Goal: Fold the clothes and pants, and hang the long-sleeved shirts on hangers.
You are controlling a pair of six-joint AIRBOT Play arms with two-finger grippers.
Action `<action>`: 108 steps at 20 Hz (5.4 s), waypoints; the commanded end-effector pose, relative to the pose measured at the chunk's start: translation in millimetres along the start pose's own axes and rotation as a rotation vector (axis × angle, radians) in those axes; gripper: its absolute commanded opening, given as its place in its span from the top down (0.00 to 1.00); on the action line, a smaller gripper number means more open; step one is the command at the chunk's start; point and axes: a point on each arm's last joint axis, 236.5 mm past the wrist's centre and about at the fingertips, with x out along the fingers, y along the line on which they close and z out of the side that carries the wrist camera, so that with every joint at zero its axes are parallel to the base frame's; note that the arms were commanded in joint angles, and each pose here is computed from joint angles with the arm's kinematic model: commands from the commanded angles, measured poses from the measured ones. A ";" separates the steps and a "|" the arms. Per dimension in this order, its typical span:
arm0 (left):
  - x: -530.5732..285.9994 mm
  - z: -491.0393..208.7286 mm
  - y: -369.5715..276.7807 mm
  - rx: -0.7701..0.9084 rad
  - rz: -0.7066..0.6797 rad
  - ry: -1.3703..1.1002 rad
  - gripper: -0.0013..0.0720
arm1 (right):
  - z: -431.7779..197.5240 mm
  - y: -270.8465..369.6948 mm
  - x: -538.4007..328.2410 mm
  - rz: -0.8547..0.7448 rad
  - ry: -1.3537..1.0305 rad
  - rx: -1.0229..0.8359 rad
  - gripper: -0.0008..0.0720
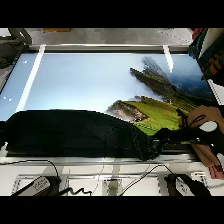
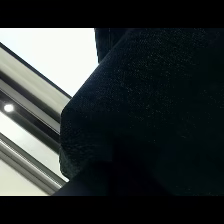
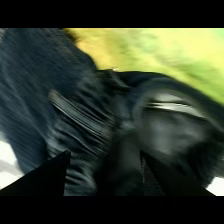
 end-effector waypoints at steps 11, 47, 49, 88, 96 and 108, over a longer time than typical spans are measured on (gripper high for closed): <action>0.7 -0.5 0.1 -0.001 0.000 0.001 0.96 | 52.6 107.9 16.2 0.477 0.002 -0.154 0.37; -177.2 228.3 -208.6 -0.226 -0.469 -1.276 0.96 | 352.7 34.1 -150.8 -0.320 -1.221 -0.226 0.94; -186.1 231.6 -204.4 -0.239 -0.467 -1.310 0.96 | 353.3 33.1 -152.8 -0.326 -1.229 -0.224 0.94; -27.9 -22.0 -68.6 -0.164 -0.298 0.099 0.18 | 292.8 -165.9 -48.7 -0.222 -0.560 0.354 0.37; -1.2 -35.8 -43.6 -0.164 -0.235 0.169 0.18 | 296.4 -154.3 -52.9 -0.221 -0.575 0.328 0.94; 46.1 -22.6 -103.8 -0.054 -0.482 0.153 0.18 | 203.3 -108.8 -117.8 -0.522 -0.315 0.091 0.94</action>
